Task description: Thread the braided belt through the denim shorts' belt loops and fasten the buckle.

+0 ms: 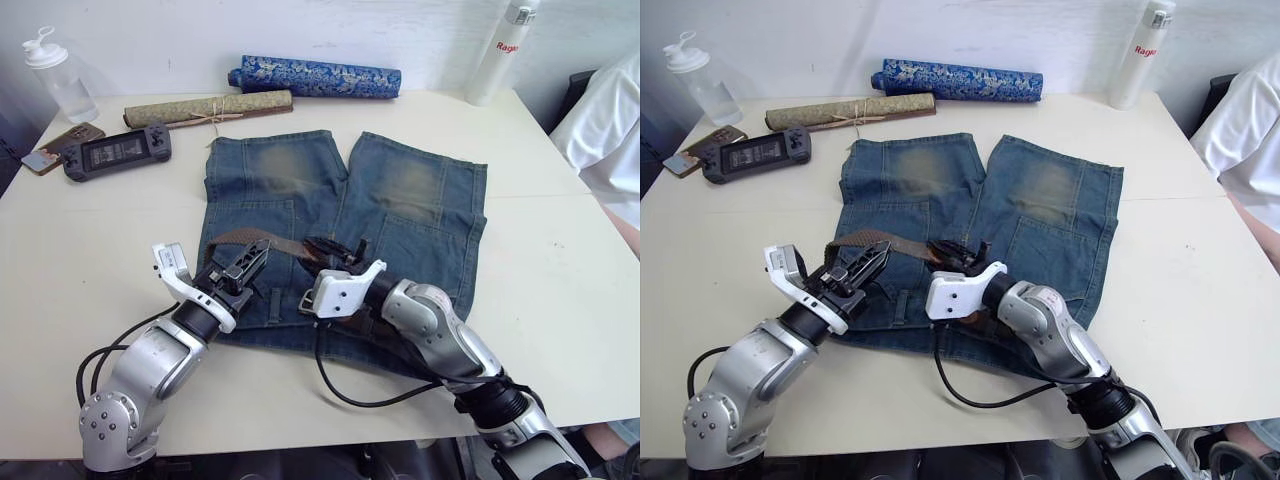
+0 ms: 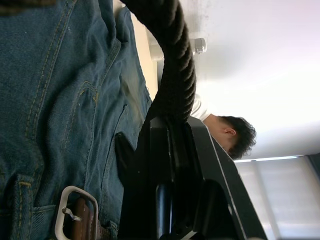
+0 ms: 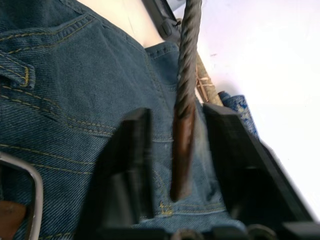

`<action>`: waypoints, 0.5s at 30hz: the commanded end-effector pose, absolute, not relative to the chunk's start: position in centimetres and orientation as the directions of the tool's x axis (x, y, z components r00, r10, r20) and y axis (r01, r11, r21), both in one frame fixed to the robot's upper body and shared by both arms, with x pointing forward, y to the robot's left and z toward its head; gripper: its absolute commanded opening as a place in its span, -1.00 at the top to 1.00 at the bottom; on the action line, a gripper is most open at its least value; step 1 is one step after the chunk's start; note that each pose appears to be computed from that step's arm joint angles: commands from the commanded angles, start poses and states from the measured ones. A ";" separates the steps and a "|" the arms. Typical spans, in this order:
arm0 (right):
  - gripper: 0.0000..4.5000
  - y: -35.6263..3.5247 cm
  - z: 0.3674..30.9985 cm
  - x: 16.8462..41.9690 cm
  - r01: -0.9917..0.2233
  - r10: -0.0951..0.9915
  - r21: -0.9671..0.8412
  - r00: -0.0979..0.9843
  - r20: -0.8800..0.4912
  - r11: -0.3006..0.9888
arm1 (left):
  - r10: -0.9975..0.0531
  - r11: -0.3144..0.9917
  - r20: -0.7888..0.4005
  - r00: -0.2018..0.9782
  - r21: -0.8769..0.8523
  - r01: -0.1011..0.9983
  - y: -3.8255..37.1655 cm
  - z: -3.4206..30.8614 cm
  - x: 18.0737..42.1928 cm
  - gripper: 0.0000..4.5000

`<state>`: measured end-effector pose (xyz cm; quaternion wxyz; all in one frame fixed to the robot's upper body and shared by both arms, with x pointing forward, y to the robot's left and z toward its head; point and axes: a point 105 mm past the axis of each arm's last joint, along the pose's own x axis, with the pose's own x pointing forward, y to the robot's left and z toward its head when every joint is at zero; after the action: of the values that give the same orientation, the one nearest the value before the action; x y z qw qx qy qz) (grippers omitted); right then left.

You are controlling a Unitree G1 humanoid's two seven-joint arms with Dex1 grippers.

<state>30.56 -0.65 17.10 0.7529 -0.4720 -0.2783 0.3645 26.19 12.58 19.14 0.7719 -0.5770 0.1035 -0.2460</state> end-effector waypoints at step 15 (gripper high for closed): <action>-0.97 -6.7 20.8 23.9 -0.959 0.963 -0.096 0.268 -0.013 0.266 | -0.615 0.413 0.084 0.784 -0.813 0.410 20.4 18.4 23.7 1.00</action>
<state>25.84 -7.28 19.73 0.8248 -0.0734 -0.0357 0.5595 24.26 20.23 18.12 0.8374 -0.4507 0.1132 -0.2877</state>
